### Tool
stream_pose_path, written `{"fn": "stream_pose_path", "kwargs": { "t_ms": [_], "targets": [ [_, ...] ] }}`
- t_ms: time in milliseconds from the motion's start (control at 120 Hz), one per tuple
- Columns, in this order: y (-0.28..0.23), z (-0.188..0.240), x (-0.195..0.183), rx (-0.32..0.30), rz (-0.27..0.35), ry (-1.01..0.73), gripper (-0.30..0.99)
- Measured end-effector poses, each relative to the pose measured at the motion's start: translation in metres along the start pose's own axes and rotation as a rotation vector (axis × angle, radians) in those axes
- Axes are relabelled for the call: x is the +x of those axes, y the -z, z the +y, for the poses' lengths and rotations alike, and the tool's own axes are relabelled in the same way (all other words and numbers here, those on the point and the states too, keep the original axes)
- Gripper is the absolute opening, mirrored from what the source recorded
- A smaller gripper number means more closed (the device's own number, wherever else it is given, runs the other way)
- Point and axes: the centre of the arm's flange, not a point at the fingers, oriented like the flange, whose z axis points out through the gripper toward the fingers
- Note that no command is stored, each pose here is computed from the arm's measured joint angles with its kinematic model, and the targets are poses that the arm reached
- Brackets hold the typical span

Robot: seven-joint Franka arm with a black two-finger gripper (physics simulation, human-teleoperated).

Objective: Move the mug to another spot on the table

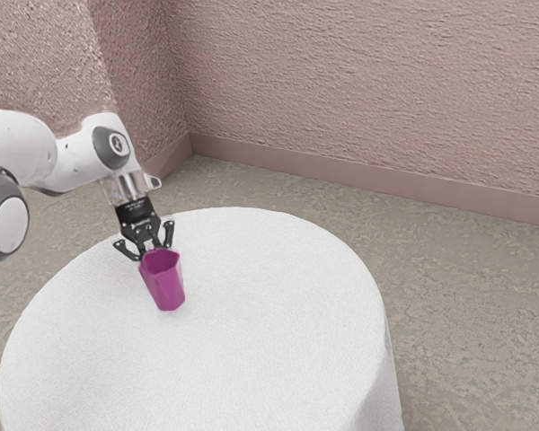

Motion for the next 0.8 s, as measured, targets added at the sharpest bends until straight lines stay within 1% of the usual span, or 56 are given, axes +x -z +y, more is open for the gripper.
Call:
{"fn": "stream_pose_path", "kwargs": {
  "t_ms": [92, 208, 317, 575, 800],
  "targets": [
    [-0.014, -0.009, -0.011, 0.005, -0.030, 0.006, 0.03],
    [-0.024, -0.016, -0.023, 0.008, -0.044, 0.010, 0.02],
    [-0.040, -0.007, -0.036, 0.014, -0.053, -0.012, -0.01],
    [-0.054, 0.016, -0.050, -0.001, -0.048, -0.050, -0.04],
    [-0.064, 0.021, -0.045, -0.008, -0.039, -0.045, -0.05]
  ]
}}
